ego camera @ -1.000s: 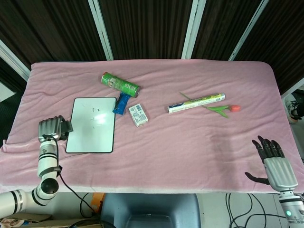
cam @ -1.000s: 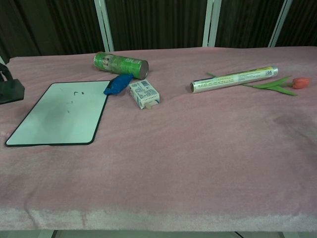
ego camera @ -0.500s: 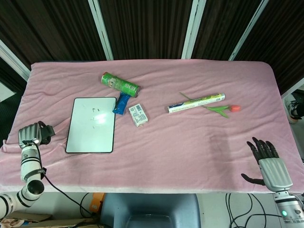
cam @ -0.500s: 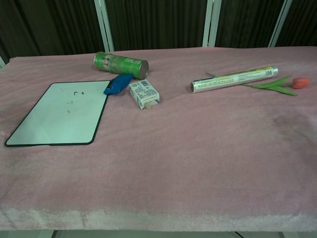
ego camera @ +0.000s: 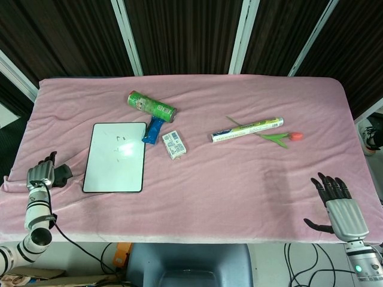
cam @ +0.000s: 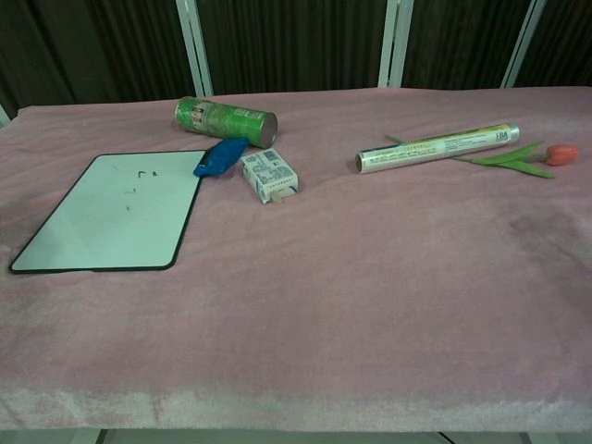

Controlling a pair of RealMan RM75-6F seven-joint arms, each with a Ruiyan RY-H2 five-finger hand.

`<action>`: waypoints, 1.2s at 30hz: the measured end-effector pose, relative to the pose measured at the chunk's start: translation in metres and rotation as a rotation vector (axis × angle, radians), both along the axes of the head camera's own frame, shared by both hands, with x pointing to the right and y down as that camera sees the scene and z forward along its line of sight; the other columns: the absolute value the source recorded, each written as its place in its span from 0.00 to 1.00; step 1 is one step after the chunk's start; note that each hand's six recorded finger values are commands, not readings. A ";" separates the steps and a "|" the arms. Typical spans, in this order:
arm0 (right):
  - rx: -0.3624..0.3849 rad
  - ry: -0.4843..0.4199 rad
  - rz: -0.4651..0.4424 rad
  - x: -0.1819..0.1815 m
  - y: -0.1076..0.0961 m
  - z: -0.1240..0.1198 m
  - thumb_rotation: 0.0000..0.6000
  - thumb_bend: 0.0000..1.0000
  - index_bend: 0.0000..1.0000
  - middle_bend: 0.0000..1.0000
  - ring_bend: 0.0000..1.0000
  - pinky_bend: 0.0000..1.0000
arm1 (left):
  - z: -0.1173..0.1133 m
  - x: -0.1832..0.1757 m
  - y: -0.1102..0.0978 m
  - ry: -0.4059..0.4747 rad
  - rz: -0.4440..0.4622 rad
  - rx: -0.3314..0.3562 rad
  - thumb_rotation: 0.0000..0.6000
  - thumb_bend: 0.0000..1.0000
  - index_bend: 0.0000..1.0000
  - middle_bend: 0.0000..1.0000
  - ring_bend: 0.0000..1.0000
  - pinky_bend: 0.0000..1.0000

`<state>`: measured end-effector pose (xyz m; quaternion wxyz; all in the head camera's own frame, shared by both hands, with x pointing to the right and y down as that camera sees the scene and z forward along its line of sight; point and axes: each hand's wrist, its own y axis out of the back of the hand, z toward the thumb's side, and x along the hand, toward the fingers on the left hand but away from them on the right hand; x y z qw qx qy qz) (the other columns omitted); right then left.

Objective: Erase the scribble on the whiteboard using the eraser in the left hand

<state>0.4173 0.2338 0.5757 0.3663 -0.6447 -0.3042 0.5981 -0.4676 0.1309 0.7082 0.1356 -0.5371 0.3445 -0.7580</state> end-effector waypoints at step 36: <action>0.023 0.021 -0.014 -0.007 0.004 0.002 1.00 0.31 0.00 0.00 0.00 0.10 | -0.143 0.024 0.153 0.276 0.293 0.456 1.00 0.35 0.00 0.00 0.00 0.06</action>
